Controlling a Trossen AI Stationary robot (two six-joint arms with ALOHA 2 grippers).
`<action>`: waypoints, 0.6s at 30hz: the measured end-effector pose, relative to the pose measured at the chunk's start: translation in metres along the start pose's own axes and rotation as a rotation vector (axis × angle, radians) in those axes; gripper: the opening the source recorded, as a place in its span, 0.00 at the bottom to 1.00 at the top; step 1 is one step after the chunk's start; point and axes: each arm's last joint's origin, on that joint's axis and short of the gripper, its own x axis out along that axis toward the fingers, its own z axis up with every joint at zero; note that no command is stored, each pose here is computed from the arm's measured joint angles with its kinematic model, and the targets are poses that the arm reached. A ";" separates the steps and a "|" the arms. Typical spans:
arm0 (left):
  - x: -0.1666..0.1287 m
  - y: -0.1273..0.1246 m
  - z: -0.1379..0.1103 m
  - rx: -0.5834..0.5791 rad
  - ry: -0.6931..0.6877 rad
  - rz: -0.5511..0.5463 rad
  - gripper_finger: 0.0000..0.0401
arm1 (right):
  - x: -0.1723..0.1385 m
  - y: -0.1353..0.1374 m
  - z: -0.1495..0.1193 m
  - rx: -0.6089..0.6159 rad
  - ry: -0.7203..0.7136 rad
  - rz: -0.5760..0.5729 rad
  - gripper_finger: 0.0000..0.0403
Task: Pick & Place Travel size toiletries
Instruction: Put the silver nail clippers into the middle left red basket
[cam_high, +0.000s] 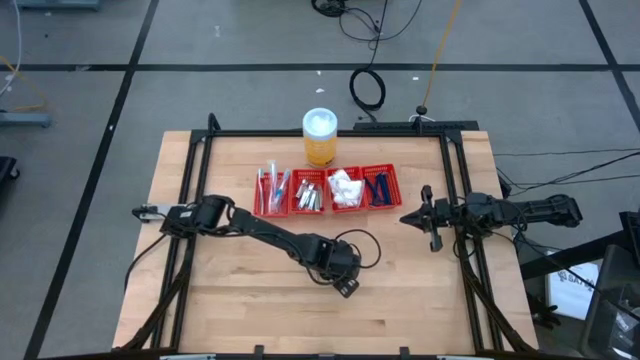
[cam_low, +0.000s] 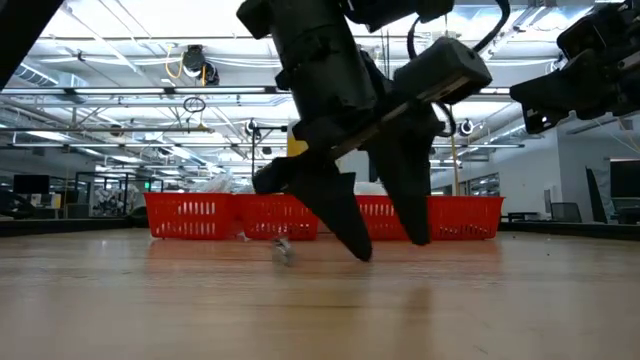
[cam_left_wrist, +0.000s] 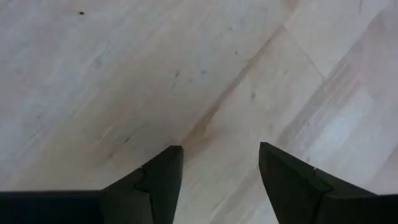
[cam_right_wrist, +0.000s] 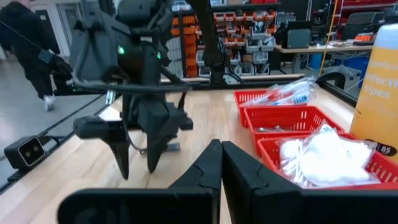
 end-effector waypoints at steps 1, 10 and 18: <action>-0.002 0.001 -0.001 0.007 0.008 0.008 0.52 | 0.000 0.000 0.000 0.000 0.003 0.000 0.00; -0.022 0.001 -0.004 -0.055 0.053 0.022 0.48 | 0.001 0.000 -0.001 -0.001 0.012 -0.001 0.00; -0.033 0.005 -0.021 -0.062 0.079 0.153 0.43 | 0.001 0.000 -0.001 -0.003 0.014 -0.001 0.00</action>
